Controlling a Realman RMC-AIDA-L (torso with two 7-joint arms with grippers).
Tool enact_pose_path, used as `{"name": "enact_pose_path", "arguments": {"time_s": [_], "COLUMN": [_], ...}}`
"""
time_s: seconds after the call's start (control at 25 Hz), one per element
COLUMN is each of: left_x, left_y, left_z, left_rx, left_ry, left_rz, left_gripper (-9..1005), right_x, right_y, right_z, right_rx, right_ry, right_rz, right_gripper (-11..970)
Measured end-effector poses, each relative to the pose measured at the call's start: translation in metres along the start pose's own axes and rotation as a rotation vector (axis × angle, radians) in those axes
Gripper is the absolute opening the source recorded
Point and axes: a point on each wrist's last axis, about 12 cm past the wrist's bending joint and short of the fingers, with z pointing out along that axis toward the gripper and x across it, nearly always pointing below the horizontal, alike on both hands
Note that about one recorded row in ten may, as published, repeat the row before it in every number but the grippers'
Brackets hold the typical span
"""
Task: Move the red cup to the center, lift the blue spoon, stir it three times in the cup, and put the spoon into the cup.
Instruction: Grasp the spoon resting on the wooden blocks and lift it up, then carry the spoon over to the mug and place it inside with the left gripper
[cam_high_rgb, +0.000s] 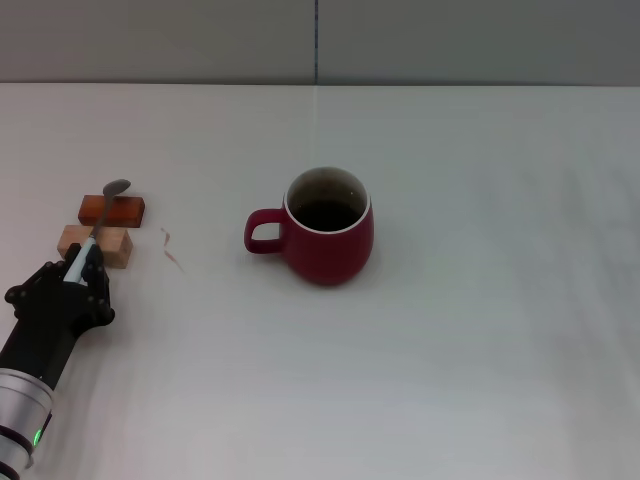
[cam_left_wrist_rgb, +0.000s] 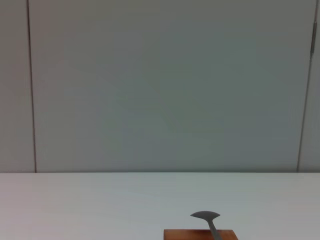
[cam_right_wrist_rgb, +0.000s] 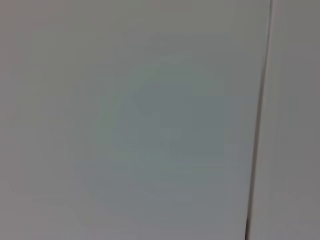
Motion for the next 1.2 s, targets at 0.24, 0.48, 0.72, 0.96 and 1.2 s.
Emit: {"name": "enact_pose_path", "arguments": {"time_s": [0.24, 0.48, 0.72, 0.96, 1.2], "left_x": [-0.004, -0.011, -0.025, -0.039, -0.068], "left_y": [0.001, 0.003, 0.012, 0.027, 0.053], "left_z": [0.0, 0.0, 0.003, 0.009, 0.017], "left_rx": [0.002, 0.033, 0.131, 0.246, 0.377], "left_ry": [-0.037, -0.087, -0.185, -0.241, -0.307], "left_rz": [-0.04, -0.121, -0.276, -0.386, -0.441], "left_gripper": [171, 171, 171, 171, 171], "right_x": [0.0, 0.0, 0.001, 0.002, 0.002], "right_y": [0.0, 0.0, -0.002, -0.003, -0.005], "right_z": [0.0, 0.0, -0.002, -0.003, -0.003], "right_rx": [-0.001, -0.001, 0.004, 0.007, 0.012], "right_ry": [0.0, 0.001, 0.005, 0.007, 0.011], "right_rz": [0.0, -0.002, -0.003, -0.005, -0.007], "right_gripper": [733, 731, 732, 732, 731]}}
